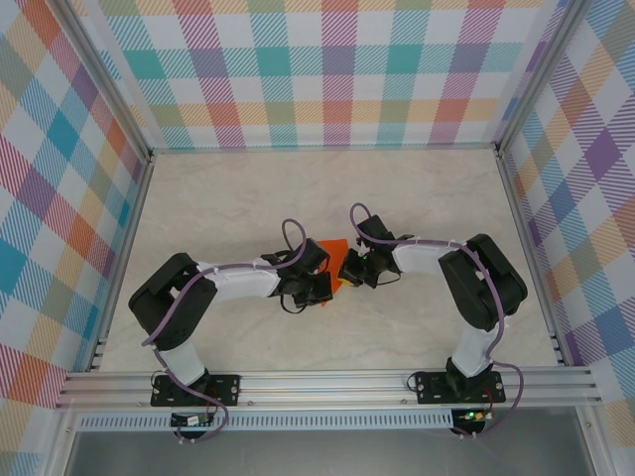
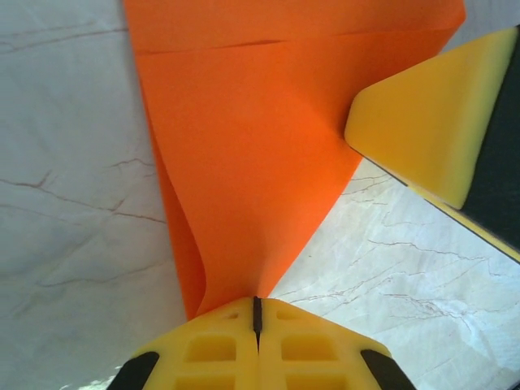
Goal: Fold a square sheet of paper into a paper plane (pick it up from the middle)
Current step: Third fold the triangle at the center of the table.
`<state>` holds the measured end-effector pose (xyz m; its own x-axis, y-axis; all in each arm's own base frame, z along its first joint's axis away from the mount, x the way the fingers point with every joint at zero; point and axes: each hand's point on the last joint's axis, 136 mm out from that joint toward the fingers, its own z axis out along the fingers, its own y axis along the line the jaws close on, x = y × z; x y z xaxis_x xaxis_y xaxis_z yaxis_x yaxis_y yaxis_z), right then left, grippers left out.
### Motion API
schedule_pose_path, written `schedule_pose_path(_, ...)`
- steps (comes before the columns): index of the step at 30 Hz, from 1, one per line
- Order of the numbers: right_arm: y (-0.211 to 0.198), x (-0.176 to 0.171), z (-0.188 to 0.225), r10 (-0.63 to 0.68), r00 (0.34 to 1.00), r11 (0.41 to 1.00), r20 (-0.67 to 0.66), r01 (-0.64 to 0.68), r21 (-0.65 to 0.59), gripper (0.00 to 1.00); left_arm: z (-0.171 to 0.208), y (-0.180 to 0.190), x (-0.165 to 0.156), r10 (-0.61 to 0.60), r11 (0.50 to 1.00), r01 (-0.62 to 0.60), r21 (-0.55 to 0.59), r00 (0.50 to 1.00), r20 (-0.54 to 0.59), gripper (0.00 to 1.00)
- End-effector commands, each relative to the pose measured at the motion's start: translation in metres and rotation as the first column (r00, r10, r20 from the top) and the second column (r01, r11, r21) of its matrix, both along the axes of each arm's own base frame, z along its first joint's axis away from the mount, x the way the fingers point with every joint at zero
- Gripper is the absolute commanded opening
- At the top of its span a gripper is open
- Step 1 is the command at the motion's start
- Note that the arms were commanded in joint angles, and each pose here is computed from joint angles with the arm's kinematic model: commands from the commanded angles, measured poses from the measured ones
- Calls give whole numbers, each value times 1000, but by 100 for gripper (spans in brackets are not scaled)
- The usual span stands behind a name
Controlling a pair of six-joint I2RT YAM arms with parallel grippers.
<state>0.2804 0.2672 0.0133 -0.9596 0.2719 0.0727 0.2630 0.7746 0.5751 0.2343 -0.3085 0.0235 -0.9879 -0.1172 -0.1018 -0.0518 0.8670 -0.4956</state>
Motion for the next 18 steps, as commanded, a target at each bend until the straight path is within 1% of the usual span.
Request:
schedule_pose_path(1, -35, -25, -43, -39, 992, 985, -119, 18, -174, 2, -18, 16, -10, 3, 997, 0, 80, 999, -34, 4)
schedule_pose_path(7, -35, -24, -43, -38, 992, 985, -119, 17, -173, 2, -25, 20, -12, 9, 995, -4, 101, 999, -48, 2)
schedule_pose_path(10, -29, -18, -35, -17, 996, 990, -89, 4, -142, 2, -29, 22, -14, 10, 994, -3, 109, 998, -60, 1)
schedule_pose_path(12, -20, -8, -19, 25, 999, 996, -26, -27, -89, 2, -30, 23, -15, 12, 994, -4, 113, 998, -65, 1)
schedule_pose_path(14, -9, 2, 2, 92, 994, 995, 52, -90, -38, 2, -30, 24, -17, 11, 993, -3, 114, 998, -69, 0)
schedule_pose_path(18, 5, 9, 39, 209, 958, 976, 196, -217, 18, 3, -31, 26, -19, 12, 992, -3, 123, 997, -74, 0)
